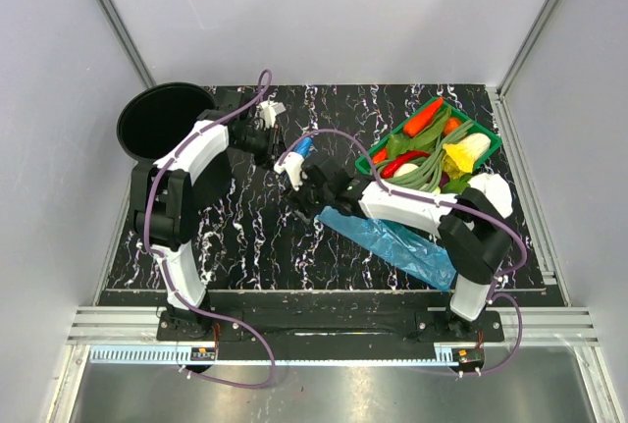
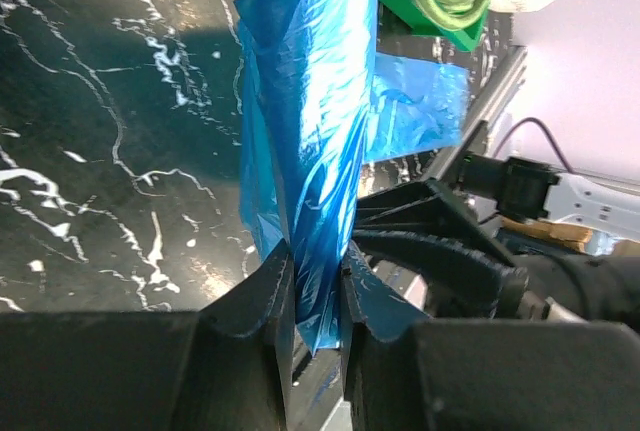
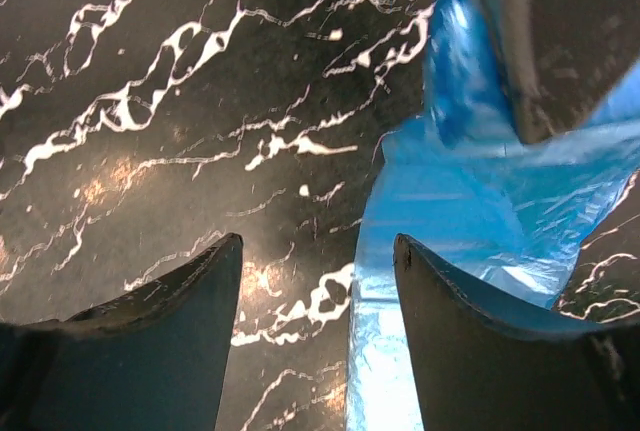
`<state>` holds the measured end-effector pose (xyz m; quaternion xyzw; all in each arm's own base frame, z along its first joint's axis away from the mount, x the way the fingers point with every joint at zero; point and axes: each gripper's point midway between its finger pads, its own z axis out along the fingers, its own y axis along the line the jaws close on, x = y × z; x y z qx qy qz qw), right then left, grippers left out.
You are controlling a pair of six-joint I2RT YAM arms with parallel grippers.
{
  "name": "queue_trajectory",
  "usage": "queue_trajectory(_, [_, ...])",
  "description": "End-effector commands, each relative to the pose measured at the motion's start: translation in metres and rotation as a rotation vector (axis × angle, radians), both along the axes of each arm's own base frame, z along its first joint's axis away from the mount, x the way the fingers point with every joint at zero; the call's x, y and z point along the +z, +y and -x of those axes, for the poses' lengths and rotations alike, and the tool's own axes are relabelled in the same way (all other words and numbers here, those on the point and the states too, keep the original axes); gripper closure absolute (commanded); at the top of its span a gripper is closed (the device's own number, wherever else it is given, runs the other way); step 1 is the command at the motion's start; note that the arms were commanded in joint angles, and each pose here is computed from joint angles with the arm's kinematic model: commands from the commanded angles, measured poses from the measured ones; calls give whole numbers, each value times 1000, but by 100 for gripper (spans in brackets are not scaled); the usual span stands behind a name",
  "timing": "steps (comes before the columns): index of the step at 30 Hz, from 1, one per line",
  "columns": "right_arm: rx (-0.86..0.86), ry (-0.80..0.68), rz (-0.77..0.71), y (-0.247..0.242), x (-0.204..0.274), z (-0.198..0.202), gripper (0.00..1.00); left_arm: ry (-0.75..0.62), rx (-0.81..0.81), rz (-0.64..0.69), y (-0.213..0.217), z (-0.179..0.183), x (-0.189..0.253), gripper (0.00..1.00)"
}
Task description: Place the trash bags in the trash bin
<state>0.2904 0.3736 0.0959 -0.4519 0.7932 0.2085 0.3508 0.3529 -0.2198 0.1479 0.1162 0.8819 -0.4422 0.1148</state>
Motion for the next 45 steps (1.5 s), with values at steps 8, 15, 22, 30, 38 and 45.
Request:
queue_trajectory(8, [-352, -325, 24, -12, 14, -50, 31, 32, 37, 185, -16, -1, 59, 100])
queue_trajectory(15, [-379, -368, 53, -12, 1, -53, 32, 38, 38, 199, -17, -1, 62, 100])
queue_trajectory(22, [-382, -381, 73, -12, -6, -54, 42, 39, 36, 217, -19, -1, 65, 100])
queue_trajectory(30, [-354, -378, 85, -16, -2, -49, 93, 22, 31, 189, -16, 0, 58, 100])
queue_trajectory(38, [-276, -169, -26, -35, 11, -43, 100, -137, -16, 34, 2, -3, 55, 100])
queue_trajectory(45, [-215, 28, -79, -55, -1, -40, 100, -229, -45, -63, 16, 0, 46, 100])
